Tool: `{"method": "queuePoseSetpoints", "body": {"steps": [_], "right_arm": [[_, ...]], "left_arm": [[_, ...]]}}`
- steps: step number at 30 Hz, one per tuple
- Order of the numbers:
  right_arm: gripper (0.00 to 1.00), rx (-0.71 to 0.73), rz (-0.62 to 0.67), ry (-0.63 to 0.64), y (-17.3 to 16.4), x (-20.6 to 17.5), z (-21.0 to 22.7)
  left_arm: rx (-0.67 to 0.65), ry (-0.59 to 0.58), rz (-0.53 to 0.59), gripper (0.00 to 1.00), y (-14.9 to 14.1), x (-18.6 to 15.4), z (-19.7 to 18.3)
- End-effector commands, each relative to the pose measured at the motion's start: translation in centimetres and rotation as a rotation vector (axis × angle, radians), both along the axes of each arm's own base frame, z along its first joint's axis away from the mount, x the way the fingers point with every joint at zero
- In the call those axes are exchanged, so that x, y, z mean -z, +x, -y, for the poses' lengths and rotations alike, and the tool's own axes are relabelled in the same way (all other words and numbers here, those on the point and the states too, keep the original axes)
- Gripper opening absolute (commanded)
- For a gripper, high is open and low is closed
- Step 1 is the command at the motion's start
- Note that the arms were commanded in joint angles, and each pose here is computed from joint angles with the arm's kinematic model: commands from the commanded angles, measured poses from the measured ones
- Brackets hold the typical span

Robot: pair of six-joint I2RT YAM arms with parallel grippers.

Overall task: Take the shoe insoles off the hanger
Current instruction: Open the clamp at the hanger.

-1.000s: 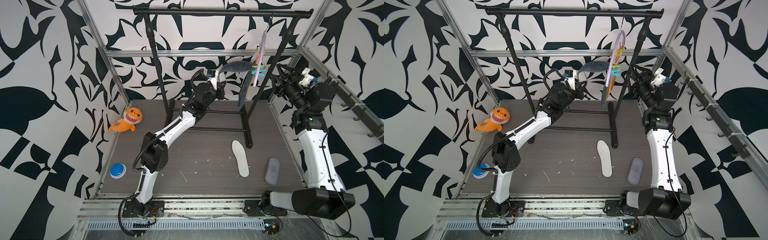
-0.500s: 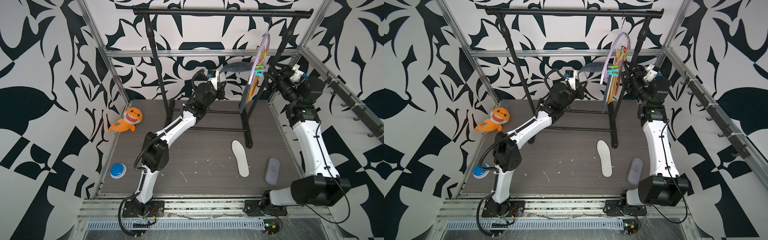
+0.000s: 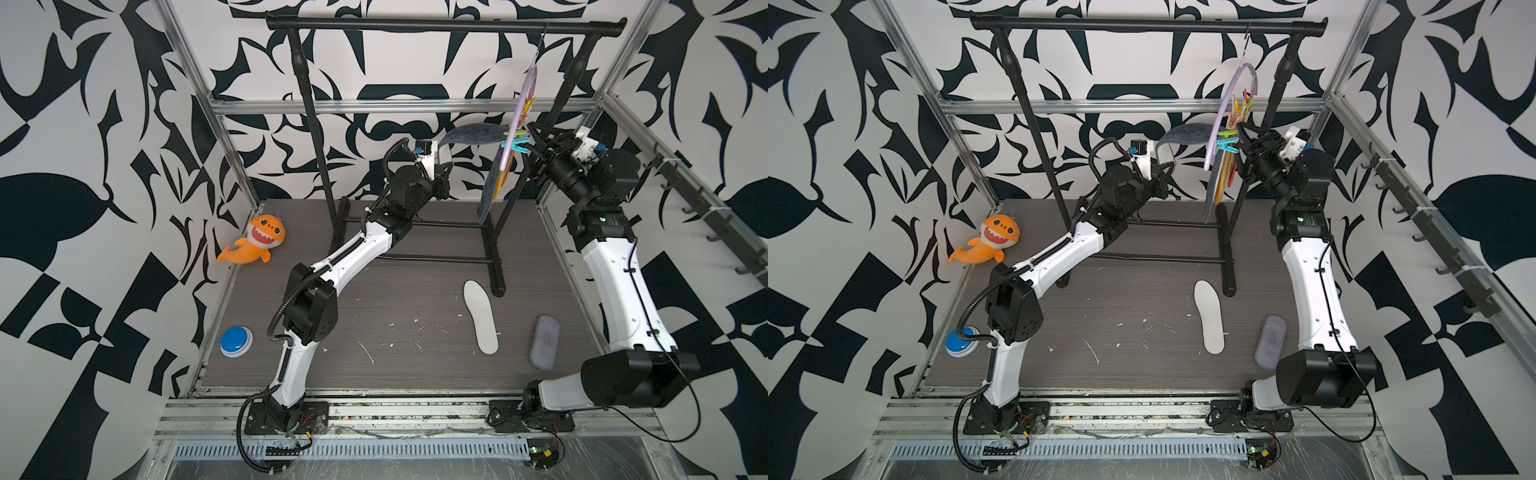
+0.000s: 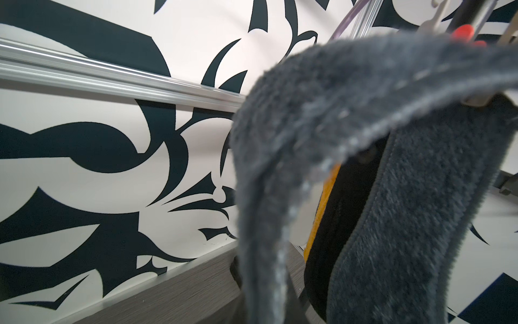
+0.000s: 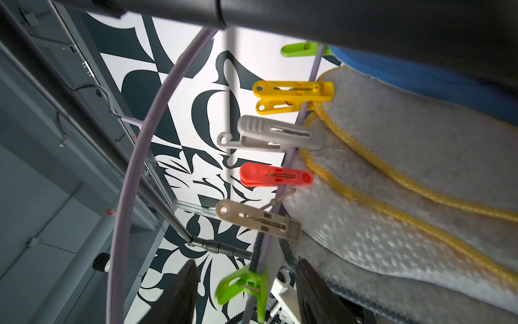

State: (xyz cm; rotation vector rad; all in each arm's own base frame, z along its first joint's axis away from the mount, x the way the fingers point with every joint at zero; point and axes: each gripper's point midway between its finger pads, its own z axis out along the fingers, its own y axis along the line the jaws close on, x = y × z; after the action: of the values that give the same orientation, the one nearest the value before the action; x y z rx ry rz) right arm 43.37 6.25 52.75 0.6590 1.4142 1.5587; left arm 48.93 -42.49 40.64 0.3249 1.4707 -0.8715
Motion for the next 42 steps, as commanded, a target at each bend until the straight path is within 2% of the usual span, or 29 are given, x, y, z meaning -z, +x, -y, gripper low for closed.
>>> {"method": "queuePoseSetpoints", "body": {"steps": [1, 42], "right_arm": [[0.57, -0.001, 0.079, -0.012, -1.1, -2.7, -0.3], [0.34, -0.033, 0.07, 0.008, -0.6, -2.9, -1.7]], "left_arm": [[-0.012, -0.02, 0.025, 0.0, 0.4, -0.7, -0.1], [-0.015, -0.02, 0.022, 0.0, -0.1, -0.4, -0.6]]}}
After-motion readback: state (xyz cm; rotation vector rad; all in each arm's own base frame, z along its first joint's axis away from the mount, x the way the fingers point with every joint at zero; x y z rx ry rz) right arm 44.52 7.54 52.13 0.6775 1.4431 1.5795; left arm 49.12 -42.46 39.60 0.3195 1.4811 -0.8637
